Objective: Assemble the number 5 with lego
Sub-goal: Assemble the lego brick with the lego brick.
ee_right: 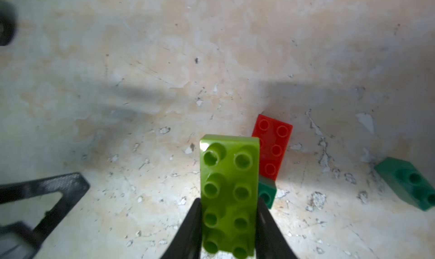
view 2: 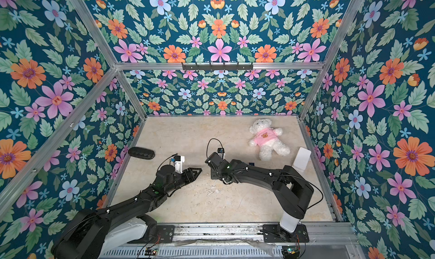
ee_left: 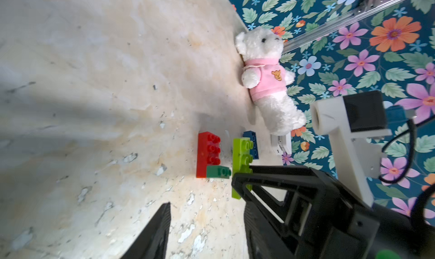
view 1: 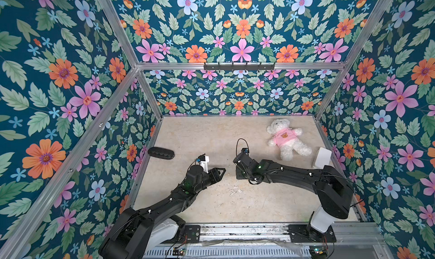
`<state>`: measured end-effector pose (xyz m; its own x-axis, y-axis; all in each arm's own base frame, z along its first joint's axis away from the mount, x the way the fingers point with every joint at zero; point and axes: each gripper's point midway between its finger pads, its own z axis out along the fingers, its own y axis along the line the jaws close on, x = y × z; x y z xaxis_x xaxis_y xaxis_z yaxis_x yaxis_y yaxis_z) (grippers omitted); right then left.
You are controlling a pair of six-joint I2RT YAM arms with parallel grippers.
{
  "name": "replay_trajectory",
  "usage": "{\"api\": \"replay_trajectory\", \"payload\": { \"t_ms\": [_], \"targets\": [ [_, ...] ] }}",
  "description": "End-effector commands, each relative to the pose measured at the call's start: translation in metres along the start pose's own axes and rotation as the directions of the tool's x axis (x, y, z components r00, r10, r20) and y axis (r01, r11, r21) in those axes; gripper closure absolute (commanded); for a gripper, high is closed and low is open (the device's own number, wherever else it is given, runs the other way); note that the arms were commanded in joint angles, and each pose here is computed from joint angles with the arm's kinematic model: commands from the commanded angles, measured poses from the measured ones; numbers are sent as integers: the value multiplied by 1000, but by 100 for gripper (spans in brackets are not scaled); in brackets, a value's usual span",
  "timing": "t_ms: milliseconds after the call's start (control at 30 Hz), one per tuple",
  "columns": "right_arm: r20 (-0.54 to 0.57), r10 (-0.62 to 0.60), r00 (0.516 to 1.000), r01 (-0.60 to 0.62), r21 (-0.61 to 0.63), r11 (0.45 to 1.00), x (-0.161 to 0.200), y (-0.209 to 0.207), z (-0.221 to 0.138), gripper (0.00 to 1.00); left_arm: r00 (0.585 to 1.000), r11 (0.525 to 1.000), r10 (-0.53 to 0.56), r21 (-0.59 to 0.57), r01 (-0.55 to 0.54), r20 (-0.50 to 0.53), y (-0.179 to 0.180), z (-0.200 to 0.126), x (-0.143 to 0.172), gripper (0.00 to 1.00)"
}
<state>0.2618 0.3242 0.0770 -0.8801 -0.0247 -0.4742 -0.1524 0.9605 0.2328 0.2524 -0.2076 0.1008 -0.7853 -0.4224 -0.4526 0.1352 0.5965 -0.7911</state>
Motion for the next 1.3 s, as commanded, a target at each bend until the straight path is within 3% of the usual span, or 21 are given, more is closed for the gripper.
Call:
{"api": "replay_trajectory", "payload": {
  "t_ms": [0, 233, 867, 1267],
  "targets": [
    [20, 102, 995, -104, 74, 992, -4, -15, 3, 93, 1000, 1000, 2, -29, -2, 13, 10, 0, 2, 47],
    [36, 182, 983, -185, 100, 978, -6, -24, 9, 94, 1000, 998, 12, -56, -12, -5, 22, -2, 11, 48],
    [18, 209, 978, -210, 104, 972, -2, -22, 22, 94, 1000, 998, 12, -58, -13, -6, 26, -2, 14, 49],
    [-30, 127, 991, -123, 118, 985, 2, -26, 26, 94, 1000, 998, 7, -66, -7, -4, 28, -3, 14, 50]
  ]
}}
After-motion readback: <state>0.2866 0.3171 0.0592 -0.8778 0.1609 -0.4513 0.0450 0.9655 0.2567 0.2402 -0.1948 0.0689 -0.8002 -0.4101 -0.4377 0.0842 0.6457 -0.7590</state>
